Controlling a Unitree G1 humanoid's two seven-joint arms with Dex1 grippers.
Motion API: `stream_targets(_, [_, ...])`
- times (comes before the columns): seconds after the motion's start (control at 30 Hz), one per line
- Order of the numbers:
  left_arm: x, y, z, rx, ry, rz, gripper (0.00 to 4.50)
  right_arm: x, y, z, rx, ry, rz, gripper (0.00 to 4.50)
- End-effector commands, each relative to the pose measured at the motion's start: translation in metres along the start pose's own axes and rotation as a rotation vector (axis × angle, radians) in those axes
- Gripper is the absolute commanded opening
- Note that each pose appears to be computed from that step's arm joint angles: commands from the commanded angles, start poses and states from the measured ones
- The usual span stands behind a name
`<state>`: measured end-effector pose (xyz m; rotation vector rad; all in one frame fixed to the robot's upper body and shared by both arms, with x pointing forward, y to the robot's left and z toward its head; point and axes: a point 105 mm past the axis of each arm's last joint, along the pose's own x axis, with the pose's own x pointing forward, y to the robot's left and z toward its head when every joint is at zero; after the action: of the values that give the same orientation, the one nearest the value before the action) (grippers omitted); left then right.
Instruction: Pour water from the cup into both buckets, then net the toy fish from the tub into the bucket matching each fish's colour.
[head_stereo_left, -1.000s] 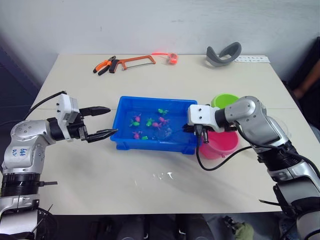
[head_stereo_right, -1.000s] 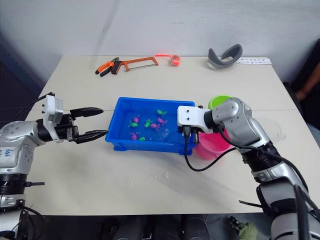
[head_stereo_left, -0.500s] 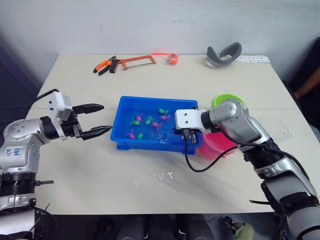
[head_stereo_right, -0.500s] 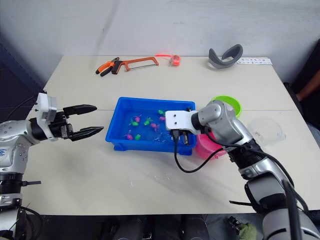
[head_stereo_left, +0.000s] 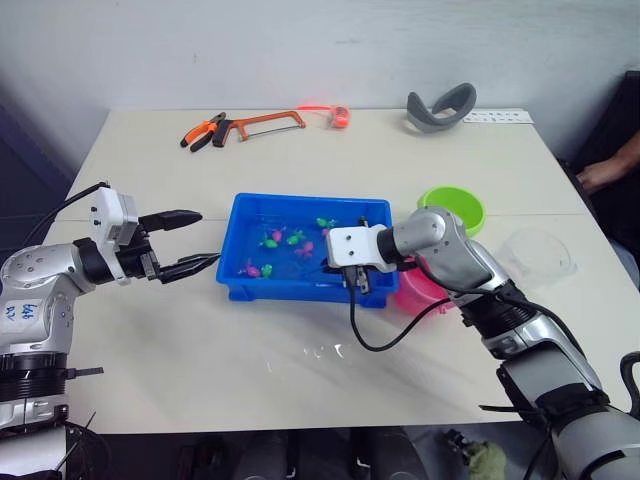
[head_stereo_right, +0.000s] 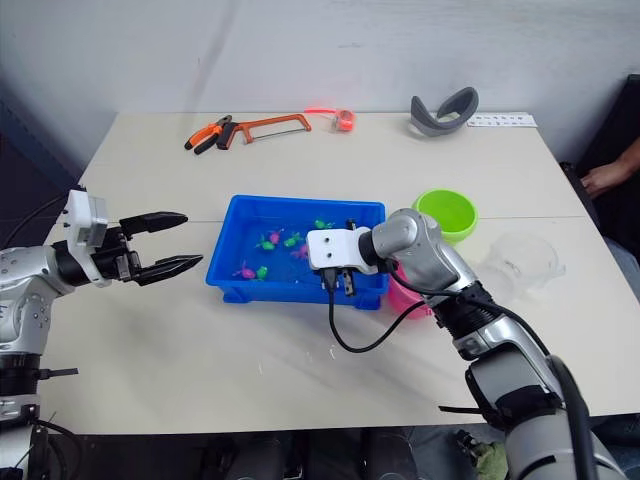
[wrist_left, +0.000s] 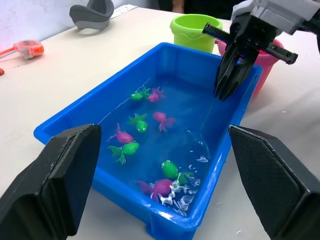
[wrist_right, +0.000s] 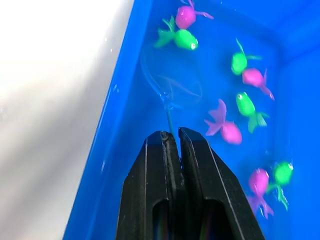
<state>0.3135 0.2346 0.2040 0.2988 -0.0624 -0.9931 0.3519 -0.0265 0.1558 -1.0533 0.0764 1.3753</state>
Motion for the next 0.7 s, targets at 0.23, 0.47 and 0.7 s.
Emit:
stream_targets(0.23, [-0.013, 0.003, 0.014, 0.027, -0.027, 0.047, 4.41, 0.015, -0.006, 0.023, 0.022, -0.123, -0.027, 0.0])
stream_targets(0.47, [-0.015, 0.003, 0.017, 0.027, -0.022, 0.059, 4.41, 0.027, -0.002, 0.02, 0.101, -0.13, -0.037, 0.0])
stream_targets(0.7, [-0.016, 0.003, 0.017, 0.027, -0.018, 0.069, 4.41, 0.026, -0.006, 0.006, 0.111, -0.066, -0.104, 0.0])
